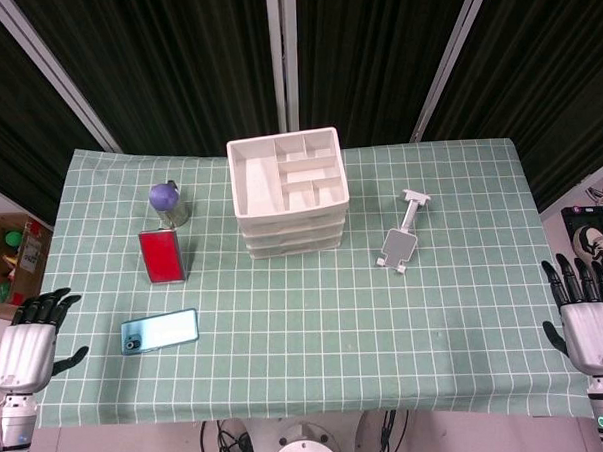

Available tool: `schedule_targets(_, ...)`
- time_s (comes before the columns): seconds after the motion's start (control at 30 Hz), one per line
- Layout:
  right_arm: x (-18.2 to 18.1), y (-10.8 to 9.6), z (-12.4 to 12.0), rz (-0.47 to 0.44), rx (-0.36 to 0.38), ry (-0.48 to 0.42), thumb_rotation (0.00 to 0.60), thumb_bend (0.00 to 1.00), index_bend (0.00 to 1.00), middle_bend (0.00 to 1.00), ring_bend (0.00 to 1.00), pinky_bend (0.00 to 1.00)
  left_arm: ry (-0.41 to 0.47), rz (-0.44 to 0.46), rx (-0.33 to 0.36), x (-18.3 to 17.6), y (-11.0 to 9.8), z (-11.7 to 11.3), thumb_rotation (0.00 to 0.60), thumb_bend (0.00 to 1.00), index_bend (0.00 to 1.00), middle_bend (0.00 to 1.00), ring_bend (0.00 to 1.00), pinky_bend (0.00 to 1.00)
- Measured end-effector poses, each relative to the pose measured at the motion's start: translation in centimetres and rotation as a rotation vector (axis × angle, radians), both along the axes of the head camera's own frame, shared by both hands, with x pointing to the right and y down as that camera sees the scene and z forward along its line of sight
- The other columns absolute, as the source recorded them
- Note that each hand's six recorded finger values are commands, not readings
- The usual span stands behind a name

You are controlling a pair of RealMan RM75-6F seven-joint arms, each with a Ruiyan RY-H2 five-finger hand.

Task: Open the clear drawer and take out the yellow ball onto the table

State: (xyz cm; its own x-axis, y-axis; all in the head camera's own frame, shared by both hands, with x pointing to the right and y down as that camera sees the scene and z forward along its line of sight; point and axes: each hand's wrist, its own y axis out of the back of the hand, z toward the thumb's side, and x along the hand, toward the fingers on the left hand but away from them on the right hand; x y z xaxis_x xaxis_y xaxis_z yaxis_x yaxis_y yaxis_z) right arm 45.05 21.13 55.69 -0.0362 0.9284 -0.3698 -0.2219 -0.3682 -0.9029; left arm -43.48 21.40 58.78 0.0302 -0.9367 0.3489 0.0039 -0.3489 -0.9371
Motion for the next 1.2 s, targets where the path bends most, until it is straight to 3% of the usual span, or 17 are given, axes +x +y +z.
schedule_targets(0.37, -1.5, -0.3, 0.6, -0.03, -0.009, -0.123, 0.6, 0.18, 0.0, 0.0, 0.0, 0.0, 0.006, 0.001, 0.002, 0.2, 0.1, 0.0, 0.6, 0.0, 0.25, 0.19, 0.18, 0.2)
schedule_targets(0.53, -4.6, -1.6, 2.0, -0.085, -0.045, -0.261, 0.6, 0.18, 0.0, 0.0, 0.0, 0.0, 0.01, 0.006, 0.012, 0.3, 0.1, -0.3, 0.6, 0.0, 0.25, 0.19, 0.18, 0.2)
schedule_targets(0.73, -10.5, -4.5, 5.1, -0.184, -0.129, -0.415, 0.6, 0.18, 0.0, 0.11, 0.0, 0.07, 0.012, -0.003, 0.018, 0.0, 0.5, -0.5, 0.6, 0.0, 0.25, 0.19, 0.18, 0.2)
schedule_targets(0.8, -12.9, -5.4, 6.5, -0.204, -0.17, -0.475, 0.6, 0.18, 0.0, 0.18, 0.04, 0.16, 0.012, -0.007, 0.017, -0.1, 0.6, -0.5, 0.6, 0.0, 0.25, 0.19, 0.18, 0.2)
schedule_targets(1.0, -19.5, -7.3, 10.4, -0.17, -0.336, -0.709, 0.6, 0.18, 0.0, 0.41, 0.32, 0.41, 0.014, -0.021, 0.016, -0.5, 1.0, -0.5, 0.6, 0.0, 0.25, 0.19, 0.18, 0.2)
schedule_targets(1.2, -24.9, -8.8, 12.8, -0.057, -0.488, -0.961, 0.6, 0.21, 0.0, 0.58, 0.5, 0.52, 0.01, -0.03, 0.017, -0.9, 1.0, -0.6, 0.6, 0.0, 0.25, 0.19, 0.18, 0.2)
